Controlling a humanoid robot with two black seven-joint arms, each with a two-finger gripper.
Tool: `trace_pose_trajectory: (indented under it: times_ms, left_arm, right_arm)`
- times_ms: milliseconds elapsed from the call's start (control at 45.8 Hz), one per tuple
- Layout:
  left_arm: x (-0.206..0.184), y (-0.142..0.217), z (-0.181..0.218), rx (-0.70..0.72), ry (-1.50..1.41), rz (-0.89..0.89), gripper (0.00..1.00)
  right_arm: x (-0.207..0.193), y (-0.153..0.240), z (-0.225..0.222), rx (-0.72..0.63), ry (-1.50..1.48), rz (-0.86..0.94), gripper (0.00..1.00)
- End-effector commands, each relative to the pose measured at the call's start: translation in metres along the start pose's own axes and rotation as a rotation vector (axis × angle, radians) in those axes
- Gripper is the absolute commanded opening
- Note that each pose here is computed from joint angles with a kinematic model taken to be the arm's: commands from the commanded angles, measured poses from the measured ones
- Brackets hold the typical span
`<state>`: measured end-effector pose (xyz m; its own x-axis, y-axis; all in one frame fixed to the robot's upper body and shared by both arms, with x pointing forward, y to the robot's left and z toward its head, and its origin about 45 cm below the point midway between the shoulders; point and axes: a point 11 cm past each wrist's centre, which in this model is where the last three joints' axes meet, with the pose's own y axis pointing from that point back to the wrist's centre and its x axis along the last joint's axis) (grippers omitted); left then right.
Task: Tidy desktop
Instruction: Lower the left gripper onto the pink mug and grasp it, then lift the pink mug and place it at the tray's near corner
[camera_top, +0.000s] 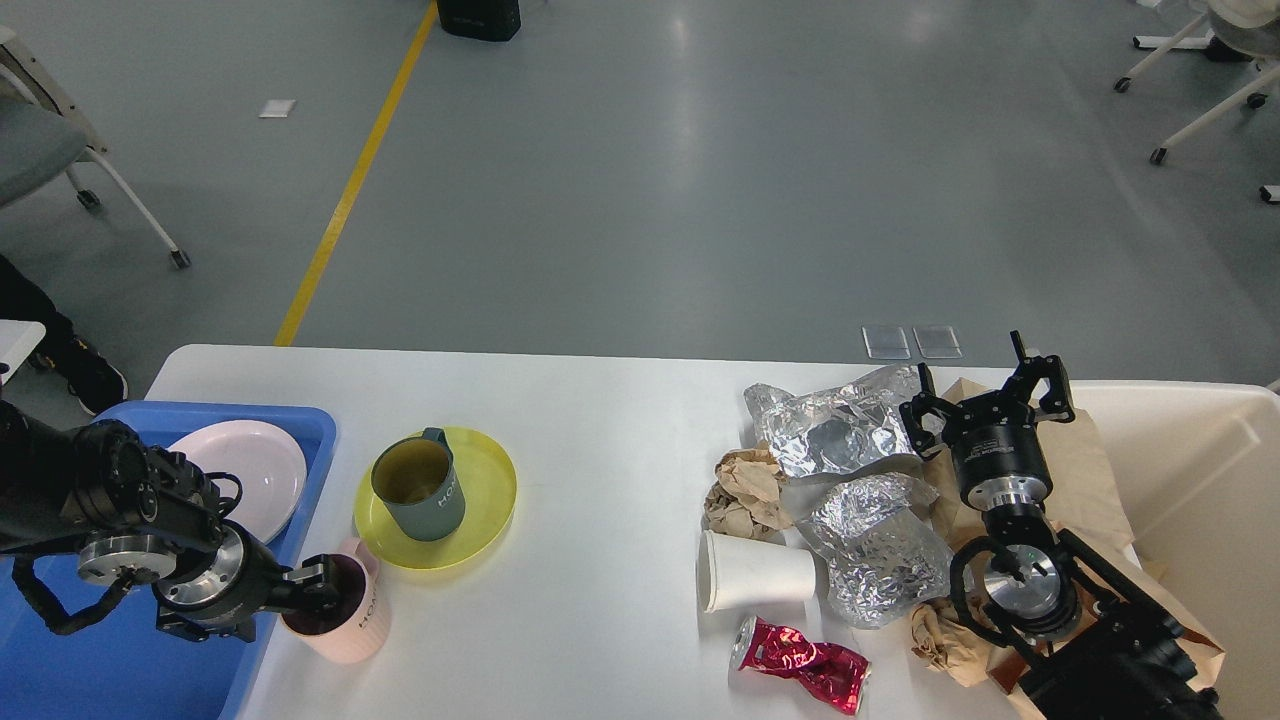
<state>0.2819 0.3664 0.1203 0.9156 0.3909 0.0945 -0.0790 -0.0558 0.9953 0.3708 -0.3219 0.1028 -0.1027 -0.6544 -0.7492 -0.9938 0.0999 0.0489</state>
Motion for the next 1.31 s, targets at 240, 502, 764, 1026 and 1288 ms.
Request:
trace_pose_trajectory:
  times_ms: [240, 502, 764, 1026, 1288]
  left_arm:
    - [0.008, -0.007, 0.004, -0.01, 0.009, 0.072, 0.22]
    - [0.004, -0.011, 0.001, 0.026, -0.007, 0.052, 0.0]
    - [0.001, -0.007, 0.006, 0.004, -0.019, -0.008, 0.0]
    - [0.019, 0.071, 0.016, -0.027, -0.025, -0.05, 0.0]
    - [0.029, 0.206, 0.035, -0.068, -0.081, 0.001, 0.0]
  right_arm:
    - [0.0, 0.0, 0.0, 0.001, 0.0, 0.0, 1.0]
    - [0.0, 0.0, 0.0, 0.001, 0.0, 0.0, 1.0]
    - [0.0, 0.0, 0.0, 0.001, 0.0, 0.0, 1.0]
    - [0.0, 0.0, 0.0, 0.0, 0.001, 0.001, 1.0]
    - [0.0, 0.0, 0.0, 0.0, 0.001, 0.001, 1.0]
